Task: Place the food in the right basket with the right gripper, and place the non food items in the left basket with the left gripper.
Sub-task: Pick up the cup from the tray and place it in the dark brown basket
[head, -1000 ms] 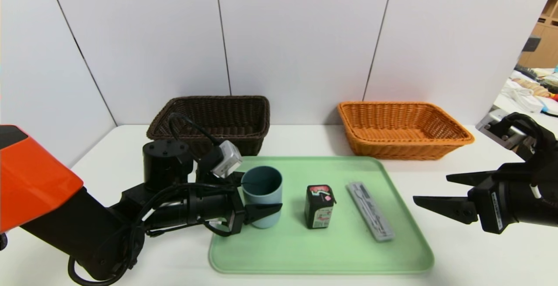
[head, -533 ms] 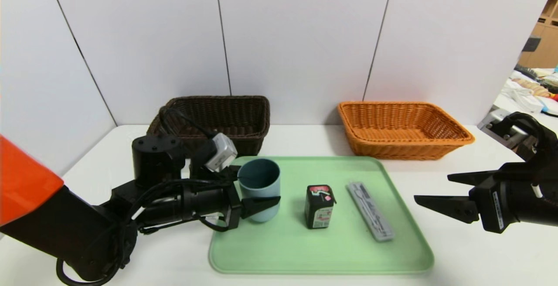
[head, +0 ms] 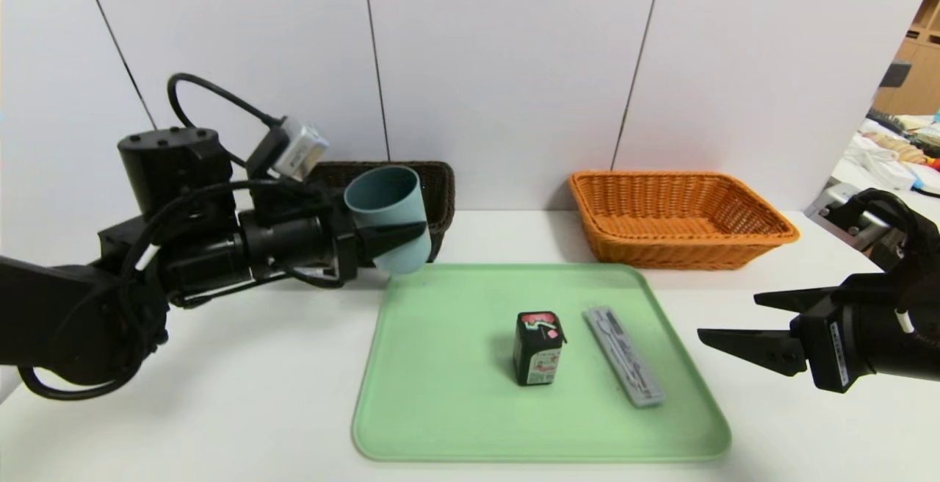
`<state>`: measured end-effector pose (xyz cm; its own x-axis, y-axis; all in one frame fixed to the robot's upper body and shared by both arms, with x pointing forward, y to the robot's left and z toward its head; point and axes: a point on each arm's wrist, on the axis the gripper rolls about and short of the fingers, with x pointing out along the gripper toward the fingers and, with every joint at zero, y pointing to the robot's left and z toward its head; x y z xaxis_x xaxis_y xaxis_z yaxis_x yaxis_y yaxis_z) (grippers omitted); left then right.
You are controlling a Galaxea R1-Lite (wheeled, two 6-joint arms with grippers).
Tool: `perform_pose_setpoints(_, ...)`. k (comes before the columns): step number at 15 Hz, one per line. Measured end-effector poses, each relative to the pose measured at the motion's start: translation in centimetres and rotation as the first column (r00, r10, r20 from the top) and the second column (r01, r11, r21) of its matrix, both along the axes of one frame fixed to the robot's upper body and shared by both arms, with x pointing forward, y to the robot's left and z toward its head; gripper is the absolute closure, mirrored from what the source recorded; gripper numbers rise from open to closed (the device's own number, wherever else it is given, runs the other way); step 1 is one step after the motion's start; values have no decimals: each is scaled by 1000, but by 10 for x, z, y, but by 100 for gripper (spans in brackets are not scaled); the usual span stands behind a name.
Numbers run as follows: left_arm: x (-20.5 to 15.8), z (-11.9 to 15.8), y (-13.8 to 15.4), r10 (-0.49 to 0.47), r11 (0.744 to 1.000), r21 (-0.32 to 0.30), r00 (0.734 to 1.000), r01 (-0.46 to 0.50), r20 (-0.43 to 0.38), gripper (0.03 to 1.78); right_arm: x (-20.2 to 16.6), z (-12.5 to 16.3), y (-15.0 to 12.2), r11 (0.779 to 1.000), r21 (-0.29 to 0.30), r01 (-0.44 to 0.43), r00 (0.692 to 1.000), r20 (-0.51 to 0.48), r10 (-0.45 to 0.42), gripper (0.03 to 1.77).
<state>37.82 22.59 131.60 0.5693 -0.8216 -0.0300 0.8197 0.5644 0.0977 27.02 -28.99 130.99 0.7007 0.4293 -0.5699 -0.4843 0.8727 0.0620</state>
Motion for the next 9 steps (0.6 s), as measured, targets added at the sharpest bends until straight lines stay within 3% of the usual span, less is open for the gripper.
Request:
perform_pose_setpoints(4,22,30,17,72,997,-6,997,-72,15,69,0,-1,0,1000,0,0,1000,-4,0,10)
perform_pose_setpoints(9,70,24,31,210,978,-3,978,-210,12,69,-2,-5,-1,1000,-3,4,1000,-15,-4,10)
